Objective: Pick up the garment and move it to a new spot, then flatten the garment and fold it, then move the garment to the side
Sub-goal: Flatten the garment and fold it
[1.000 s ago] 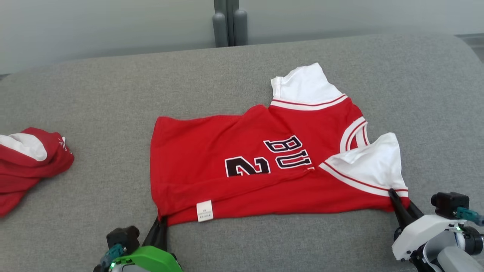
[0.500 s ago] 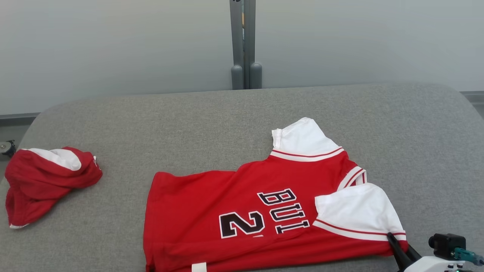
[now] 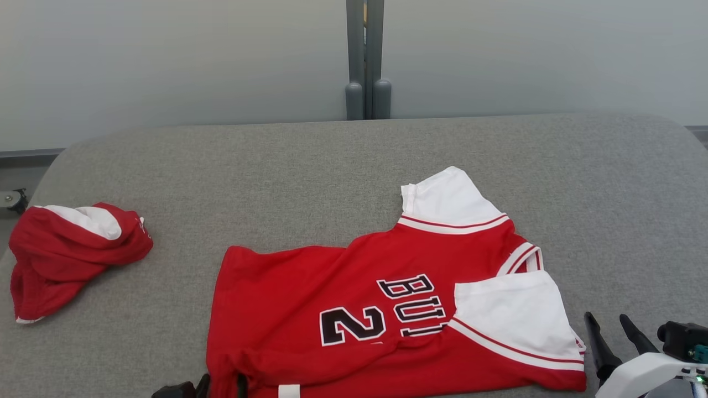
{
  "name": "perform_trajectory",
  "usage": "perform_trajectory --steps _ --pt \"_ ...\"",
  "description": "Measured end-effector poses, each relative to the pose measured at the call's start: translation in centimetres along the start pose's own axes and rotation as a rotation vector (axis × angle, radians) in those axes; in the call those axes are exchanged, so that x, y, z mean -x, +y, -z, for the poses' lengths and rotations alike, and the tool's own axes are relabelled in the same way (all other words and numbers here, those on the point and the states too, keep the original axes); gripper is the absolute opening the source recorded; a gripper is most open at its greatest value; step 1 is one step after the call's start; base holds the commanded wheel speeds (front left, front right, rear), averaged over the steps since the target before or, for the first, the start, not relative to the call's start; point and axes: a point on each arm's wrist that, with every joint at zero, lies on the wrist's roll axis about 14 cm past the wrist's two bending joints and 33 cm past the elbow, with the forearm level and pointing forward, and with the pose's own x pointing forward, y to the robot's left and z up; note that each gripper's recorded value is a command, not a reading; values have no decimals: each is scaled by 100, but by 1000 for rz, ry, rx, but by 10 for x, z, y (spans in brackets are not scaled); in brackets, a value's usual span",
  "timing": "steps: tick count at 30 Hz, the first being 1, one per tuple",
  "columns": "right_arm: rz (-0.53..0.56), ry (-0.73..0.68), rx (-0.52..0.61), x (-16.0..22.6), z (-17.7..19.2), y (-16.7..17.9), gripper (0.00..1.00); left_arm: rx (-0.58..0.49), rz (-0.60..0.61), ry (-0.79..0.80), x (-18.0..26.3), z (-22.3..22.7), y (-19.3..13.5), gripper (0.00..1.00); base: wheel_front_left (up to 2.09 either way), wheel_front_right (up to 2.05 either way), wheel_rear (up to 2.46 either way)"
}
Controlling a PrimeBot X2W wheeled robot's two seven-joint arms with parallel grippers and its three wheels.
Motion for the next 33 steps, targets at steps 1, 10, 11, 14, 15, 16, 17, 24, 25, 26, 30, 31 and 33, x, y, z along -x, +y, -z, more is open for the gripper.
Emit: perform_trajectory --steps 1,10,11,14,15,16,17,24,25,26,30,31,33 --pt "5 -10 3 -1 -2 0 100 -4 8 -10 -2 -4 -4 100 0 0 0" --pt "-1 -52 -2 -9 -13 7 100 -1 23 -60 -16 -25 -12 100 0 0 0" --pt "-6 -59 -3 -12 -15 9 100 2 20 -69 -19 -29 -12 100 0 0 0" --pt "-14 -69 -2 -18 -20 12 100 6 11 -90 -27 -40 -13 100 0 0 0" --pt "-17 -75 -2 -21 -23 13 100 4 10 -96 -30 -43 -14 100 0 0 0" --pt "-20 -82 -2 -25 -26 14 100 4 3 -104 -34 -47 -13 100 0 0 0" --pt "-23 -89 -3 -28 -29 14 100 9 -9 -114 -38 -53 -11 100 0 0 0" --pt "-52 -116 14 -53 -45 19 100 -6 -37 -127 -59 -66 -8 100 0 0 0" --pt "-59 -124 19 -57 -49 21 100 -9 -32 -126 -62 -66 -10 100 0 0 0" --pt "-66 -132 26 -61 -53 23 100 -13 -26 -125 -65 -68 -11 100 0 0 0" --pt "-91 -153 44 -79 -65 29 100 -29 -6 -126 -83 -75 -17 100 0 0 0" --pt "-111 -151 62 -89 -68 33 100 -47 9 -119 -93 -78 -21 100 0 0 0" --pt "-127 -147 77 -99 -70 36 100 -54 11 -115 -103 -81 -23 100 0 0 0"
